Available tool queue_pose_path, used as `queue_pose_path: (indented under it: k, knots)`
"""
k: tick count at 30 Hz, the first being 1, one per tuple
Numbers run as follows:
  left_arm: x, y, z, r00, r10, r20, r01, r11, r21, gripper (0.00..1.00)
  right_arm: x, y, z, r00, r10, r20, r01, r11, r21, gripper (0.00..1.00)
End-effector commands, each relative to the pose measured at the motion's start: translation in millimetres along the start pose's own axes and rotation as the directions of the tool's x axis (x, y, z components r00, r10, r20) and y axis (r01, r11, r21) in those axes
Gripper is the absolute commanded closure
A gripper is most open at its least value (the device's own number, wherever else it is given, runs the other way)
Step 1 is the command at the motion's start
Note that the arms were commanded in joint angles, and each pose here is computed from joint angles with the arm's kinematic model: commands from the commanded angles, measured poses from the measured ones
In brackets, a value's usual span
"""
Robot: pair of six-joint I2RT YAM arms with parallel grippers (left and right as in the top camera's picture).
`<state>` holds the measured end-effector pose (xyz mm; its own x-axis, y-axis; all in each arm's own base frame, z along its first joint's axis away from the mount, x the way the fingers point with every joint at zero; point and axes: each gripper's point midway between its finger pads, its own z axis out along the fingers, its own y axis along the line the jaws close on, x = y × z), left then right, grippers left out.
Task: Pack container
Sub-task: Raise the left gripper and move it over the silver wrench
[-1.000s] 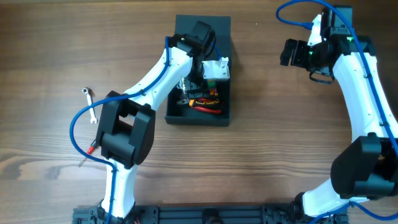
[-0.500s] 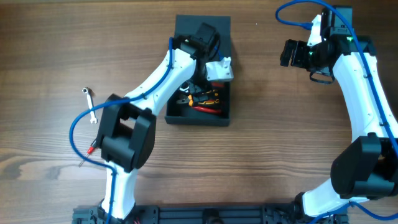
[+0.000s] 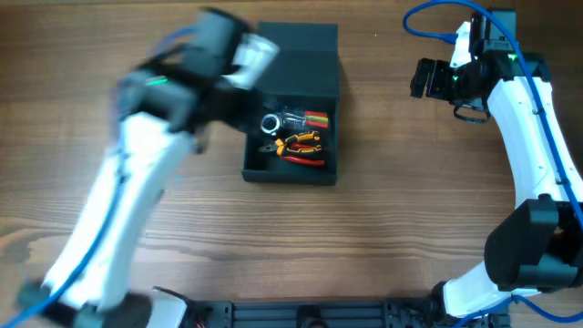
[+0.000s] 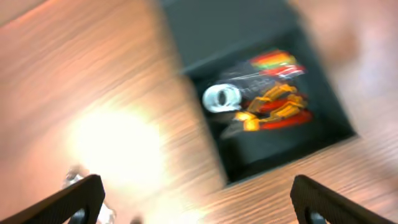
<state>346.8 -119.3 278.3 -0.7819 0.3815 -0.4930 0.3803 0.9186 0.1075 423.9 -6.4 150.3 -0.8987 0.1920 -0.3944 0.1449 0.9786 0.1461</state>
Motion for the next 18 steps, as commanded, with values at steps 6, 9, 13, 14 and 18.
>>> queue_pose_path:
  k: [6, 9, 13, 14, 18]
  knots:
    - [87, 171, -59, 0.654, -0.744, 0.139, 0.746, 0.603, -0.285, 0.0, 2, -3, 4, 1.0, -0.008, -0.015, 0.008, 1.0, 0.003, 0.0]
    - [110, 194, -42, 0.566, -0.818, 0.099, 0.802, 0.519, -0.296, 0.0, 2, -3, 4, 1.0, -0.008, -0.015, 0.008, 1.0, 0.003, 0.0]
    - [144, 216, -2, 0.497, -0.868, 0.012, 0.806, 0.456, -0.378, 0.0, 3, -3, 4, 1.0, -0.008, -0.017, 0.008, 1.0, 0.003, 0.0]
    - [149, 217, 6, 0.487, -0.874, -0.004, 0.805, 0.451, -0.386, 0.0, 3, -3, 4, 1.0, -0.008, -0.018, 0.008, 1.0, 0.003, 0.0]
    - [169, 222, 51, 0.494, -0.864, -0.1, 0.773, 0.489, -0.406, 0.0, 4, -3, 4, 1.0, -0.007, -0.023, 0.007, 1.0, 0.004, 0.0]
